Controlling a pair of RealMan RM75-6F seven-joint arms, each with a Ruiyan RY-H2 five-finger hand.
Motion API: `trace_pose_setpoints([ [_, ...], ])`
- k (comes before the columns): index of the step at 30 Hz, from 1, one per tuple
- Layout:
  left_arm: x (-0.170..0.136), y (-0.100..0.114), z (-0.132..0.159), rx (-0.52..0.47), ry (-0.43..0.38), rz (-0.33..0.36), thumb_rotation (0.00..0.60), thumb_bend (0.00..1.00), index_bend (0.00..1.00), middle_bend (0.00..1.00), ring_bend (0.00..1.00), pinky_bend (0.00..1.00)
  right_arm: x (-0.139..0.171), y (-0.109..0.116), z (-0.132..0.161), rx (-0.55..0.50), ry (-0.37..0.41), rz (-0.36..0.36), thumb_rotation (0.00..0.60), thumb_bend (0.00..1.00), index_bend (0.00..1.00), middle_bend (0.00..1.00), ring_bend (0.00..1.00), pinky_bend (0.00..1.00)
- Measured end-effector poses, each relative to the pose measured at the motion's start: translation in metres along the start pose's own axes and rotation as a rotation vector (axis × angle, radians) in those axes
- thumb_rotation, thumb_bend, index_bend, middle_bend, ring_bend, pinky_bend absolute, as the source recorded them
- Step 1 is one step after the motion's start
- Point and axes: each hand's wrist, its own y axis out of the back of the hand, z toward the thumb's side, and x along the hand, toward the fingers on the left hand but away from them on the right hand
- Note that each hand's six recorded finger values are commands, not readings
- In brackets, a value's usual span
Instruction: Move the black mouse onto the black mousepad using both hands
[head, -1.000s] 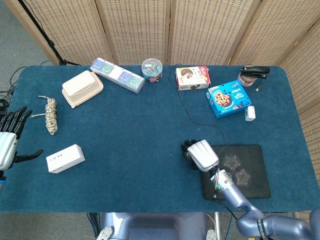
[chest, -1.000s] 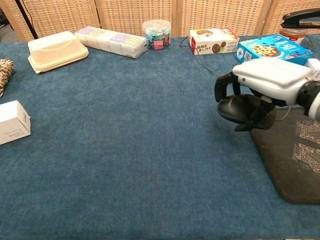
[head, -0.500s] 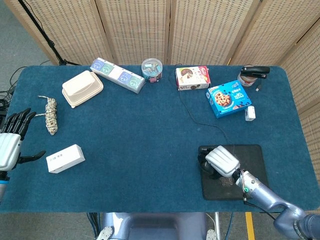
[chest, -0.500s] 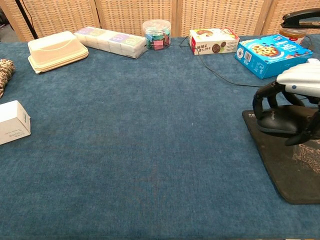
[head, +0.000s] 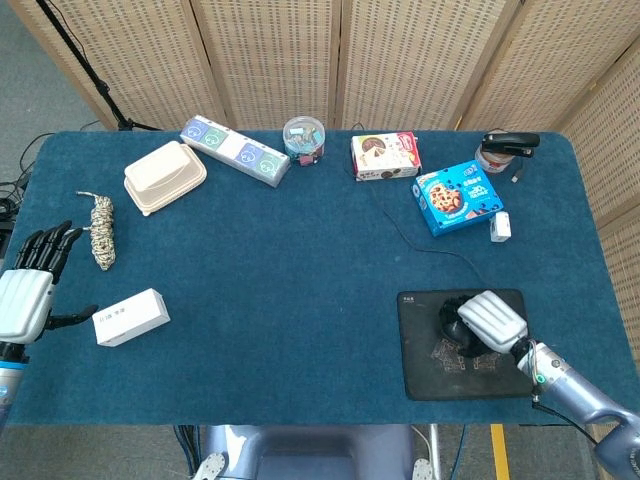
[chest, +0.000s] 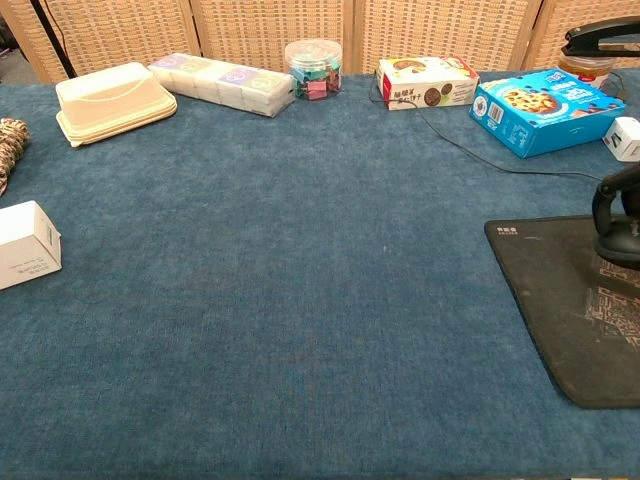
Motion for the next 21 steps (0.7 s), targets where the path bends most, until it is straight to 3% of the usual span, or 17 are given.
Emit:
trace_pose_setpoints([
  [7, 0.002, -0.004, 0.002, 0.011, 0.002, -0.008, 0.600, 0.00, 0.00, 0.00, 0.00, 0.00, -0.002, -0.011, -0.022, -0.056, -0.040, -0.031, 0.600, 0.43, 0.44, 0.52, 0.49, 0.61],
  [21, 0.004, -0.003, -0.001, 0.006, 0.012, -0.008, 0.600, 0.00, 0.00, 0.00, 0.00, 0.00, -0.065, -0.014, -0.004, -0.112, -0.010, -0.068, 0.600, 0.45, 0.45, 0.52, 0.49, 0.61],
])
